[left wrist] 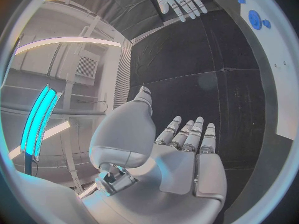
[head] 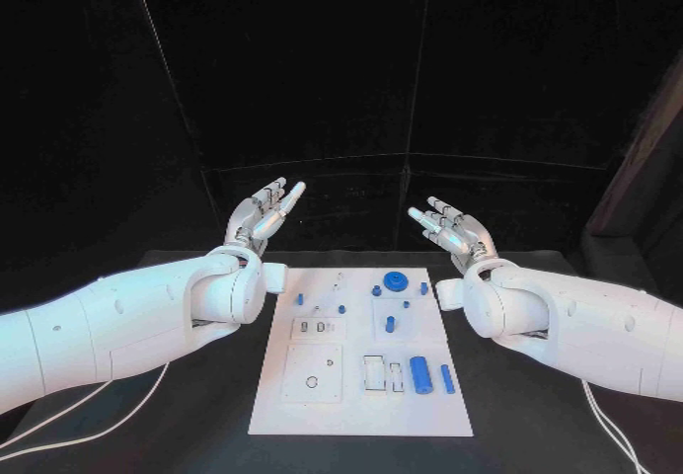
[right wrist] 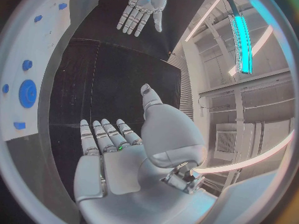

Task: Assemble the parts on the task board

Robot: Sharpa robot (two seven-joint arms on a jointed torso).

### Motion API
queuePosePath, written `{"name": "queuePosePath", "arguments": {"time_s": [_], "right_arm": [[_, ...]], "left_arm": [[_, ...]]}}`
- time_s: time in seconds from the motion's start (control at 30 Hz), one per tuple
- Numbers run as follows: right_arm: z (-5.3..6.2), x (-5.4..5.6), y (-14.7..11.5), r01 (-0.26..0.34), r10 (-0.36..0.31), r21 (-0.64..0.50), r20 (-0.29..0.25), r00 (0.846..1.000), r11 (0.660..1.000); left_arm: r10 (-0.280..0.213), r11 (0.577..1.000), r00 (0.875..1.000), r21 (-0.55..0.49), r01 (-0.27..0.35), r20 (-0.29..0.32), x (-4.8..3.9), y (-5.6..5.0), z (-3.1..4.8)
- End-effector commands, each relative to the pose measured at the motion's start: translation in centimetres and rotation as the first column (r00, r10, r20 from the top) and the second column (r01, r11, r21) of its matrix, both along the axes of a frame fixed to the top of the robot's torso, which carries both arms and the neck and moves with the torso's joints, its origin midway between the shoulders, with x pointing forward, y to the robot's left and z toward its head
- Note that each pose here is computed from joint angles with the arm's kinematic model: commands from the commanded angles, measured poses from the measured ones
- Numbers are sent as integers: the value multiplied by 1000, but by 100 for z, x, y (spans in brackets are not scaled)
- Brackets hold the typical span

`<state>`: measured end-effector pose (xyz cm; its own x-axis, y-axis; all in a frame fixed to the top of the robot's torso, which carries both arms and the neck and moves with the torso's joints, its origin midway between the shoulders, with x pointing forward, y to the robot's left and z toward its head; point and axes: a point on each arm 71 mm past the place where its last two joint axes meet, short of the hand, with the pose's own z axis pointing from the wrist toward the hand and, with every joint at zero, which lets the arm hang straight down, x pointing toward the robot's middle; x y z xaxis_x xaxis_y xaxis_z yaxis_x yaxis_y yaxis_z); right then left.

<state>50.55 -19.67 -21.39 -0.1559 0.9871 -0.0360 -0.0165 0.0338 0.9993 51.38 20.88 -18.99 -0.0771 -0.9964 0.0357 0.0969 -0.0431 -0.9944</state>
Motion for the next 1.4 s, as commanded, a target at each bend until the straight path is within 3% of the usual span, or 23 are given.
{"name": "queuePosePath", "arguments": {"time_s": [0.03,0.27,0.3,0.5,0.73,0.93,0.97,1.03,1.23,1.4], "right_arm": [[28,45,98,-174,175,6,-13,985,985],[59,106,101,-218,218,-8,-15,976,976],[88,172,-75,-179,196,-194,73,978,964],[105,201,-140,-169,228,-349,133,965,922],[169,224,-175,-161,309,-553,184,933,818],[276,252,-119,-162,417,-734,178,891,659],[296,254,-82,-157,447,-784,167,879,601],[312,253,-31,-144,476,-837,151,866,527],[366,260,114,-73,514,-934,125,849,349],[425,291,209,-33,517,-963,114,848,267]], "left_arm": [[-73,991,995,-110,81,70,43,-24,95],[-77,990,994,-116,86,80,63,-16,119],[-90,991,992,-96,98,84,84,51,110],[-120,990,988,-56,126,98,76,97,114],[-151,988,984,-19,153,97,25,182,122],[-206,978,973,36,204,101,-86,221,157],[-222,975,970,46,218,102,-127,223,169],[-241,970,965,55,237,101,-189,223,186],[-283,959,954,50,279,95,-378,201,236],[-312,950,946,17,311,89,-534,124,278]]}}
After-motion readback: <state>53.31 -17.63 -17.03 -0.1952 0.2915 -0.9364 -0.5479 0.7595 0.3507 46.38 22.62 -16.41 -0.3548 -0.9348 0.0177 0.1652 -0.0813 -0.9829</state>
